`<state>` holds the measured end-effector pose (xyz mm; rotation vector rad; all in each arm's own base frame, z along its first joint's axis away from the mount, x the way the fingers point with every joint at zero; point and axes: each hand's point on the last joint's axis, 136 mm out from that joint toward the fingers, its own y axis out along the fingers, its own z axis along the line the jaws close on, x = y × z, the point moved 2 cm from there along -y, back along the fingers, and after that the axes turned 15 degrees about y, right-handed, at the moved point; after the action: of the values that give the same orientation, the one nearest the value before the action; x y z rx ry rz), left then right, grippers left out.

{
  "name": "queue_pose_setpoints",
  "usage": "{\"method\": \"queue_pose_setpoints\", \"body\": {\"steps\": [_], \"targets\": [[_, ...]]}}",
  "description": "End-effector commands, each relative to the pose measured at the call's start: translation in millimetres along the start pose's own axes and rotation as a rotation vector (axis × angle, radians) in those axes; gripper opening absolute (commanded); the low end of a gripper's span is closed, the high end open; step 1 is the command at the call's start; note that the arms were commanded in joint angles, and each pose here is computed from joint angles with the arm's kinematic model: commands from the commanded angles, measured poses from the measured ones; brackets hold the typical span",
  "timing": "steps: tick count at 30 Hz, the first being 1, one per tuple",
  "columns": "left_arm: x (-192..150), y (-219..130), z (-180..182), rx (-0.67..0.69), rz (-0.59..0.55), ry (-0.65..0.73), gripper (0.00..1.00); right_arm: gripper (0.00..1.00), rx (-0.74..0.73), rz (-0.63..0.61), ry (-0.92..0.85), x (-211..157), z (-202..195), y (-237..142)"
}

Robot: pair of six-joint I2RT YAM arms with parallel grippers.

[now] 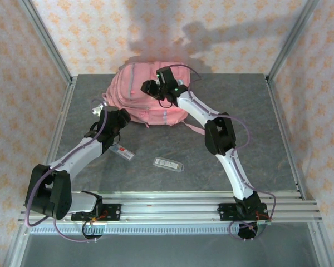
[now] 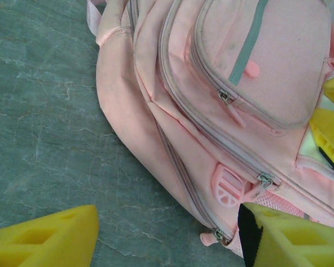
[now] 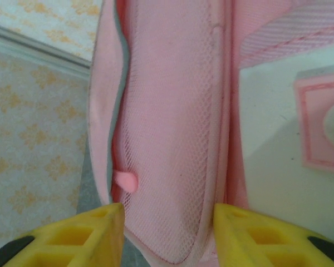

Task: Pack the student bag
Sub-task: Unzip the student bag at the top-center of the table.

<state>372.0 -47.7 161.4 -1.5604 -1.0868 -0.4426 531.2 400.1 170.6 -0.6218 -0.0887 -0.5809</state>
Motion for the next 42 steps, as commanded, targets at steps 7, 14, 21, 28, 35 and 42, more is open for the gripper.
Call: {"method": "queue_pose_setpoints", "body": {"steps": [7,14,21,28,35,42], "targets": [[-4,3,-2,-0.028,0.012,-0.025,0.68,0.46,-0.378,-0.079,0.039,-14,-91,18],[-5,4,-3,-0.042,0.015,-0.051,0.68,0.24,-0.381,-0.067,0.073,-19,-108,48],[-2,3,-6,-0.044,0.019,-0.035,0.68,0.00,-0.421,-0.096,0.089,-16,-118,45],[-3,3,-23,-0.143,0.040,-0.007,0.68,0.00,-0.128,-0.141,0.124,-3,-33,-37],[6,-15,-49,-0.282,-0.006,0.038,0.67,0.00,0.074,-0.163,0.168,-1,9,-104],[-13,-19,-84,-0.280,-0.012,0.136,0.70,0.00,0.166,-0.103,0.231,-14,11,-104]]}}
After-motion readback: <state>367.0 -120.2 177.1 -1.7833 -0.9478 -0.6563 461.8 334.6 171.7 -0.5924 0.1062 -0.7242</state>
